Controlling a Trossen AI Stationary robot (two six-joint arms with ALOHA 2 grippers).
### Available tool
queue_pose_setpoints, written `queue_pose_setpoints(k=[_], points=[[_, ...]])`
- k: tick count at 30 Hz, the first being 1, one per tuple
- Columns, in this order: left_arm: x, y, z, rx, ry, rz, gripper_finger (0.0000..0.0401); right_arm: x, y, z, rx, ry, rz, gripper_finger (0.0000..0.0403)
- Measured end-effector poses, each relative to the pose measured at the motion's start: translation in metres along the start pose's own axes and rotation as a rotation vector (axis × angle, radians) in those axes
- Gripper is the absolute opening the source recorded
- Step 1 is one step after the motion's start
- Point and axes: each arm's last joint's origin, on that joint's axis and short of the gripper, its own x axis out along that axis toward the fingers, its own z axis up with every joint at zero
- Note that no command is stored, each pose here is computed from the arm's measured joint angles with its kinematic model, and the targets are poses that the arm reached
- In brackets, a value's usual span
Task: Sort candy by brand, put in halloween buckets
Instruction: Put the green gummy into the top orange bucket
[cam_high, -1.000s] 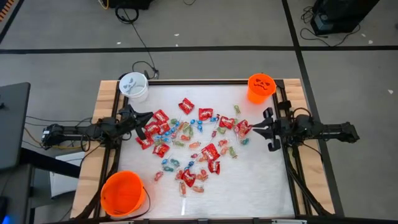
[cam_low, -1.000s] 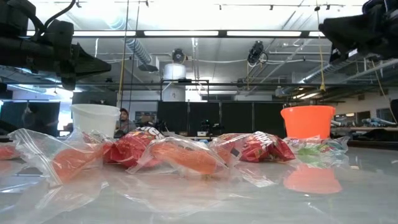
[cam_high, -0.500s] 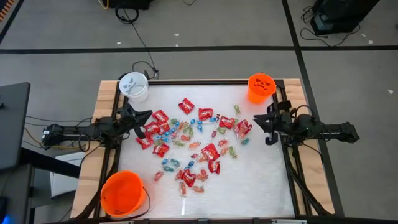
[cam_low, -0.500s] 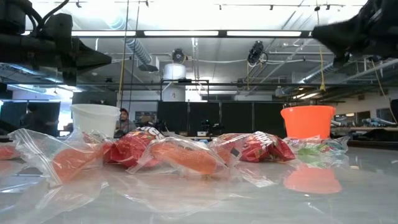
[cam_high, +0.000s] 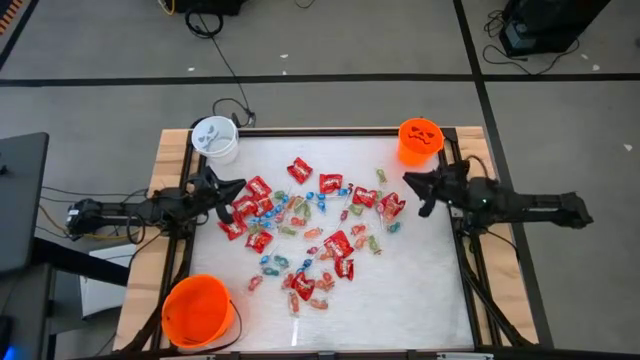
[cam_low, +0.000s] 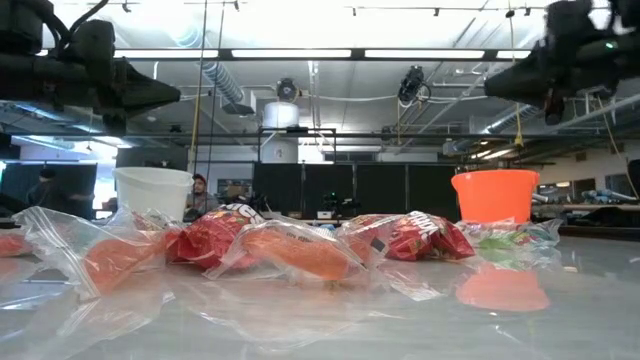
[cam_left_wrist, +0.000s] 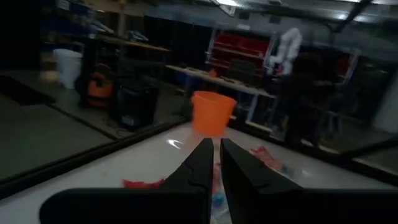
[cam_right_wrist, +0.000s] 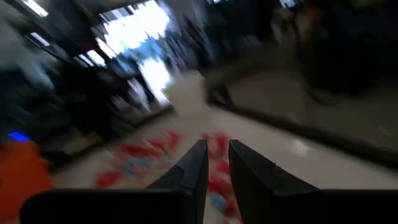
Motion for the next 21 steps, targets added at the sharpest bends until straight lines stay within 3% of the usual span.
queue_pose_setpoints(k=[5, 10, 14, 21], points=[[0.005, -0.005, 0.009, 0.003, 0.011, -0.015, 0.0037, 0.022, 0.008, 0.034, -0.082, 0.245, -0.214, 0.0088], [0.013, -0.008, 0.008, 0.041, 0.048, 0.01, 0.0037, 0.065, 0.007, 0.043, -0.21, 0.499, -0.377, 0.0109], [0.018, -0.01, 0.006, 0.081, 0.057, 0.012, 0.0037, 0.104, -0.002, 0.038, -0.241, 0.657, -0.426, 0.0124], [0.023, -0.012, 0.003, 0.09, 0.064, 0.023, 0.0037, 0.156, -0.028, 0.02, -0.166, 0.889, -0.439, 0.0148]])
